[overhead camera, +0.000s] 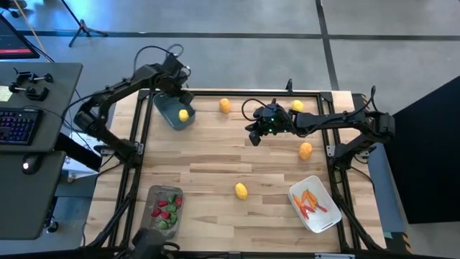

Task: Sort produce into baskets
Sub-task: Put the lemon into the blue bin

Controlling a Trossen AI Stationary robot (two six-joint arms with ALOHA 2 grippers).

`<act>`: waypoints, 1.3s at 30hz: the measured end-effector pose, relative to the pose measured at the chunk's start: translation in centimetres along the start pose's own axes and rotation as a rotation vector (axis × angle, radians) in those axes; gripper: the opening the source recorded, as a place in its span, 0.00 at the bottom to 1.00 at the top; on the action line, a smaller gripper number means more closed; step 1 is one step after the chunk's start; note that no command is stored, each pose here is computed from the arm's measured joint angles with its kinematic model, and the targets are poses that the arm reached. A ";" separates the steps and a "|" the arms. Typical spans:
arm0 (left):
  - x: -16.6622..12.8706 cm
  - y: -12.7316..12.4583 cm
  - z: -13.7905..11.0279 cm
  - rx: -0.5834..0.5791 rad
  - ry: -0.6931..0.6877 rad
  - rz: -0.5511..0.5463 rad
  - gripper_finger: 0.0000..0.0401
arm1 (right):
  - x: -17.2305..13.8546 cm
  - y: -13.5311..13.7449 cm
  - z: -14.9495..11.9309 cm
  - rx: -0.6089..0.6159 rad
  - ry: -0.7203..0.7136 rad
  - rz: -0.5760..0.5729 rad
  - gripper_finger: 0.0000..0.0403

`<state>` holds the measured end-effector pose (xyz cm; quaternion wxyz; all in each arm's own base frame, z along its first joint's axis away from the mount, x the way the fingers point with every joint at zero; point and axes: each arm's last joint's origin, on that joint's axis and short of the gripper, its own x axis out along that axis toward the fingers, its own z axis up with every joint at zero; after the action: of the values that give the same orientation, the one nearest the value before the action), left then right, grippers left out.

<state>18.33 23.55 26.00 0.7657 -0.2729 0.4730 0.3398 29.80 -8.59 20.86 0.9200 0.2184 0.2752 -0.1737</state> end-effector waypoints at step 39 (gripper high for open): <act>2.2 -10.5 -7.3 0.121 -0.608 -0.365 0.29 | -11.6 -8.8 2.9 0.411 0.304 -0.525 0.00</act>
<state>23.26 12.26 22.03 0.9342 -0.1935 0.1861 0.2348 17.97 -15.16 27.11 0.7295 0.3439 0.4148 -0.4214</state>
